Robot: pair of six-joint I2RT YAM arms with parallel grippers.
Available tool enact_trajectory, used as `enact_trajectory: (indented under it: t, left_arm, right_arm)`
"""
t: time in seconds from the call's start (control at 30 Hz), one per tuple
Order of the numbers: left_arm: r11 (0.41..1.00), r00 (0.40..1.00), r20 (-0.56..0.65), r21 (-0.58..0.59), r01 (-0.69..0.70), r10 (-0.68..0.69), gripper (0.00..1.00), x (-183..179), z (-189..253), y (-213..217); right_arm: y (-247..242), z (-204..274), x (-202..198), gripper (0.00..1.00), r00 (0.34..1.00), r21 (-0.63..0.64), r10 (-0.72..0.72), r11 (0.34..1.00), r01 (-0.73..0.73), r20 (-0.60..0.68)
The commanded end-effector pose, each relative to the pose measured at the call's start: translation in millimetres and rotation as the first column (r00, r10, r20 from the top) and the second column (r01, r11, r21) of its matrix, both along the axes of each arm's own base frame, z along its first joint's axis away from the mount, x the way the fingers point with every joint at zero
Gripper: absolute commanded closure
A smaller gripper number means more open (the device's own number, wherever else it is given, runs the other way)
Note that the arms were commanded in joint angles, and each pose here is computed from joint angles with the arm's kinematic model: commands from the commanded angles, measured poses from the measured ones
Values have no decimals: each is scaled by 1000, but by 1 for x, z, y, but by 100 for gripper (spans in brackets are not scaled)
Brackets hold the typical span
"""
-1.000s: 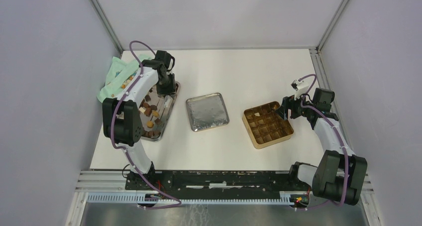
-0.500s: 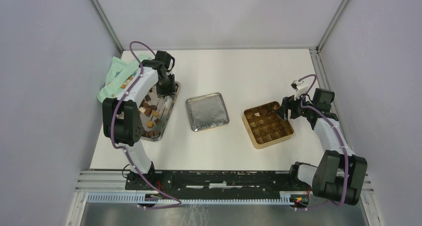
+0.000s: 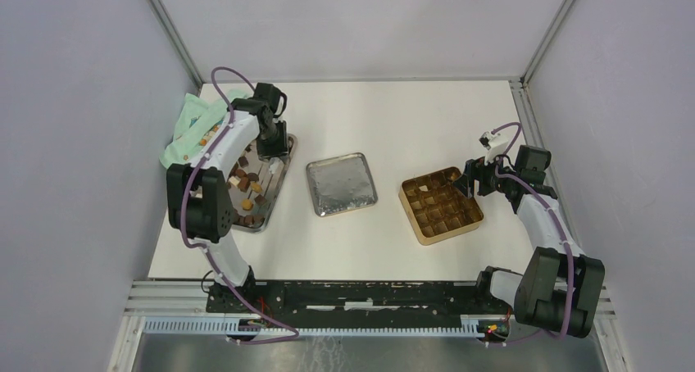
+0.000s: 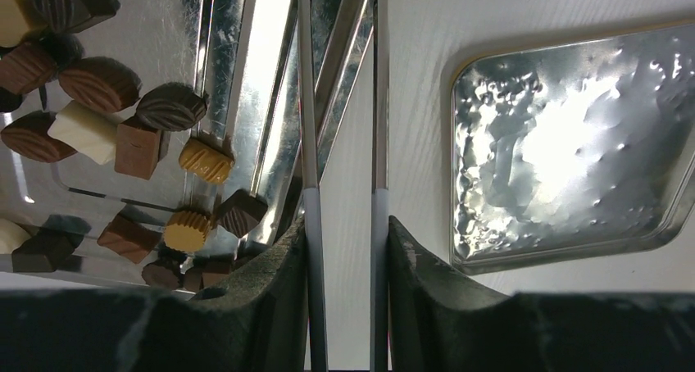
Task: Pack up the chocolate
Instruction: Pick up the fake chocolate from the plate, then place the fake chocolate in the packing box.
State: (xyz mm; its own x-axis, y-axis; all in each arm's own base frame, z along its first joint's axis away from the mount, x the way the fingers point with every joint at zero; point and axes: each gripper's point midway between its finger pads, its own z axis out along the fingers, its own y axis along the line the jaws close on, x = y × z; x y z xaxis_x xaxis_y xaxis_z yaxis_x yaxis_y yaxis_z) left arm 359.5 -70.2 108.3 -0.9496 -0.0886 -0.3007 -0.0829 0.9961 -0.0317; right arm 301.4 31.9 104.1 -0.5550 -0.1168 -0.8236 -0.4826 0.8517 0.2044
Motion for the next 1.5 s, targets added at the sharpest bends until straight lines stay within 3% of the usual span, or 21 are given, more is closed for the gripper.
enact_trajectory:
  t: [0.0, 0.33, 0.5, 0.8, 0.97, 1.17, 1.47]
  left_arm:
    - [999, 992, 126, -17, 27, -25, 98, -3, 40, -1]
    - [999, 989, 148, -40, 37, -30, 98, -27, 49, 0]
    - [981, 976, 207, -169, 99, -63, 98, -38, 77, -22]
    - [844, 935, 330, -456, 282, -134, 98, -79, 126, -94]
    - [763, 918, 348, -536, 362, -192, 98, -104, 136, -135]
    - [641, 873, 374, -595, 484, -312, 98, -137, 144, -187]
    - [581, 802, 349, -557, 593, -485, 98, -171, 123, -246]
  right_arm:
    - [1, 10, 3, 26, 998, -3, 21, 1000, -21, 58]
    - [5, 15, 2, 26, 996, 9, 35, 999, -36, 77]
    - [3, 18, 2, 25, 996, -3, 31, 1000, -31, 88]
    - [-13, 15, 4, 25, 997, -40, -17, 999, 20, 80]
    - [-16, 13, 3, 25, 997, -41, -30, 999, 33, 70]
    - [-22, 8, 2, 25, 997, -55, -57, 997, 60, 58]
    - [-30, 3, 1, 25, 995, -58, -92, 994, 95, 48]
